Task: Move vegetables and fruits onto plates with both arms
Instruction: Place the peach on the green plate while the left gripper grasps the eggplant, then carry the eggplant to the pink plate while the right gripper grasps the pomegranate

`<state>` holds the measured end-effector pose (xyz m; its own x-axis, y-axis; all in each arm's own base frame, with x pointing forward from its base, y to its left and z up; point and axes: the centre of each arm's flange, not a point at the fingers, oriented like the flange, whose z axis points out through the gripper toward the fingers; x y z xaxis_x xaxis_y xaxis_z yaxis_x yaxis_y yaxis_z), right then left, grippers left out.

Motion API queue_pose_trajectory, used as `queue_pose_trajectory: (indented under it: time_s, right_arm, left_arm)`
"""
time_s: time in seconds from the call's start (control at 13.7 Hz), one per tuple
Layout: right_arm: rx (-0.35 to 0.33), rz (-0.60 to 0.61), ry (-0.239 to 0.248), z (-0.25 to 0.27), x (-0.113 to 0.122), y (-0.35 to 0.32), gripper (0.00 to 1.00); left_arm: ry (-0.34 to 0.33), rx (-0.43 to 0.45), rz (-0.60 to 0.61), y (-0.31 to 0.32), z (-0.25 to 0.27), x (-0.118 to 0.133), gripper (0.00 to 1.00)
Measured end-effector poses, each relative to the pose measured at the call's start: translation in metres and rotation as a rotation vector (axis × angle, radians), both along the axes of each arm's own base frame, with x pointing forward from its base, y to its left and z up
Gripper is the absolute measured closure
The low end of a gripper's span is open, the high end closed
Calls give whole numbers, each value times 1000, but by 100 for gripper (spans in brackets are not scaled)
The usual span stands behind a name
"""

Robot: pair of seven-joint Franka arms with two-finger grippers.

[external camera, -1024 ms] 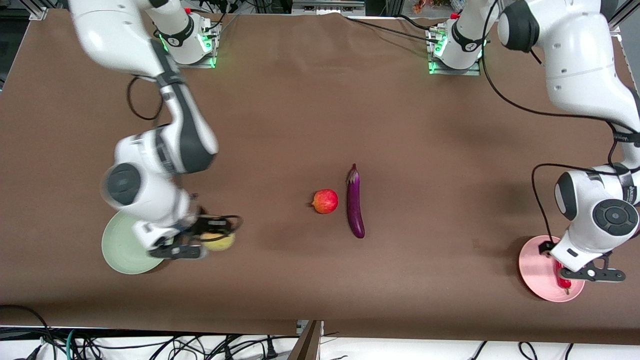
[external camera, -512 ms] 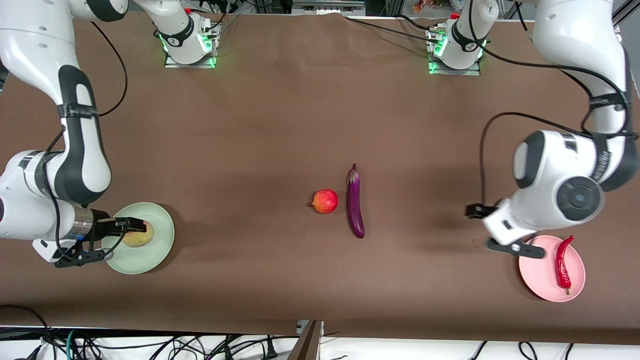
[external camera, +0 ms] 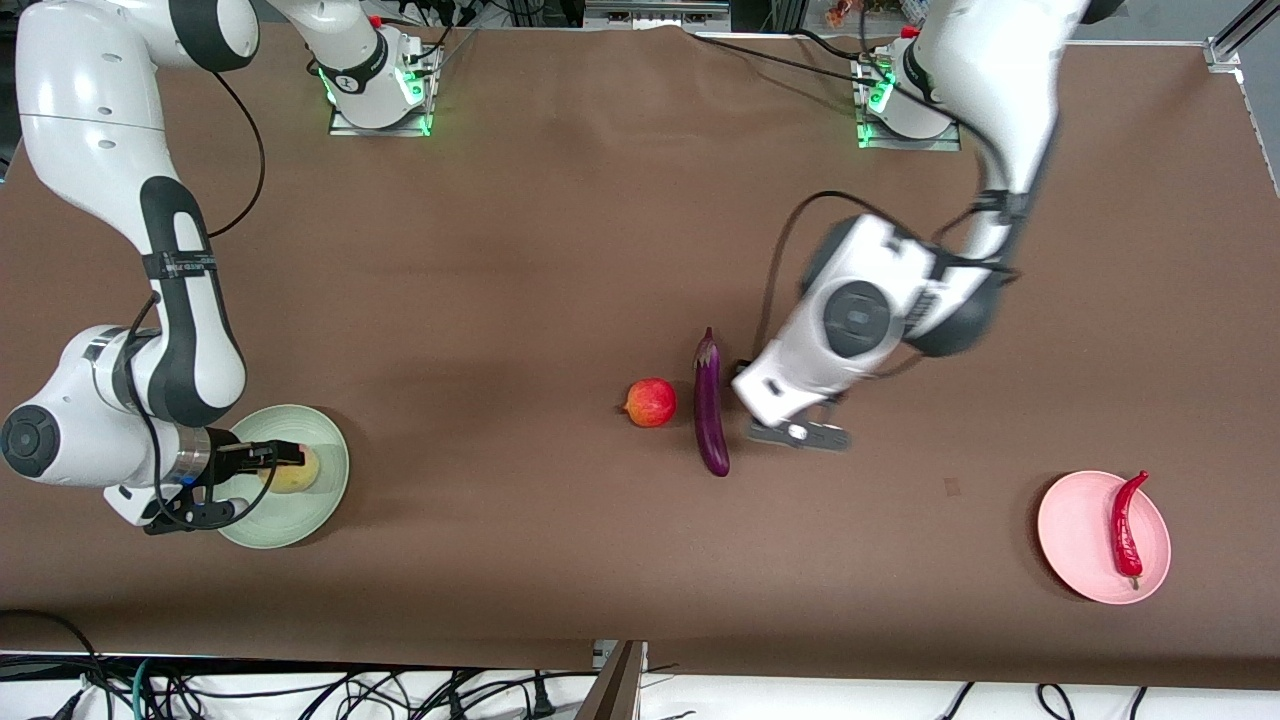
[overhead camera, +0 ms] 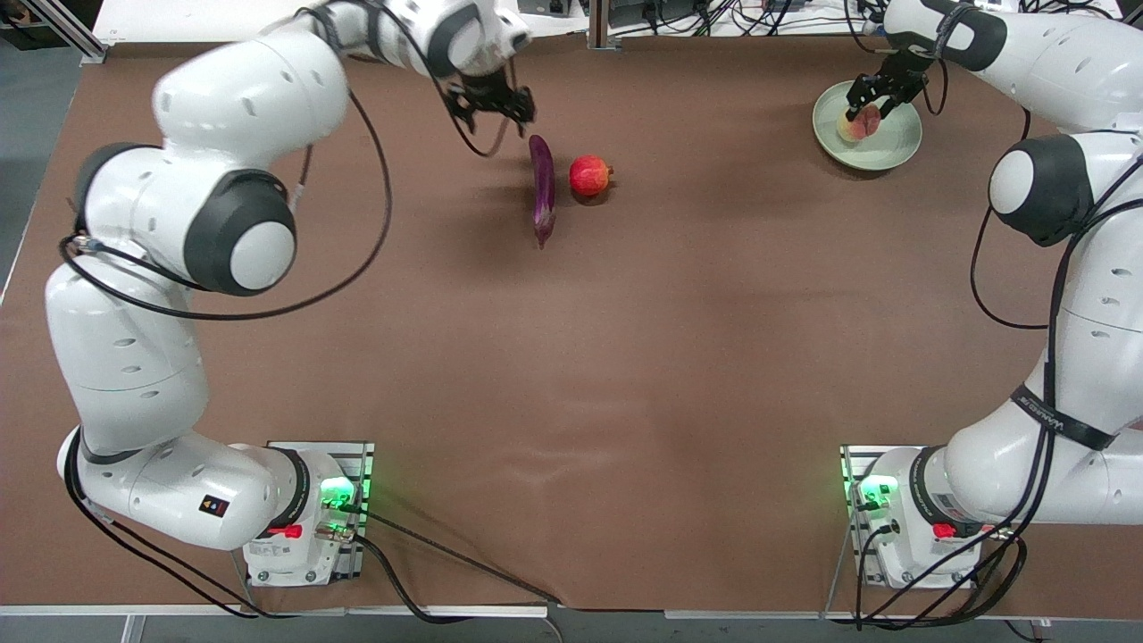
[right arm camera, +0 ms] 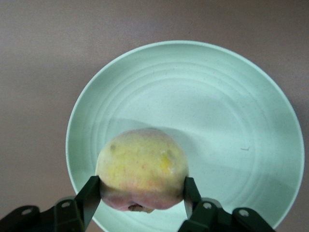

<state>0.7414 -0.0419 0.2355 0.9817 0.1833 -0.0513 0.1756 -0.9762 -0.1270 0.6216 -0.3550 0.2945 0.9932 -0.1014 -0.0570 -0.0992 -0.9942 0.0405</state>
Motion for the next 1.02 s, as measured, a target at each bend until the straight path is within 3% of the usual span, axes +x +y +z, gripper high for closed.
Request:
queue_pose_trajectory:
  time_s: [0.22,0.37,0.66,0.8,1.02]
  right_arm:
    - [-1,-1,-12,3,2,0,16]
    - [4,5,-28,13,4,5,0]
    - [15,0,-66,47,9,38,0]
    - [16,-63,-53,58,7,84,0]
    - [12,-151,-27,62,-4,175,0]
  left_arm:
    - [-42,31,21,-30,-51,-25,0]
    - [-49,27,52,-41,-68,-34,0]
    - [-38,29,65,-50,-95,-46,0]
    - [-51,17,70,-48,-106,-45,4]
    - [-63,5,76,-44,-122,-45,37]
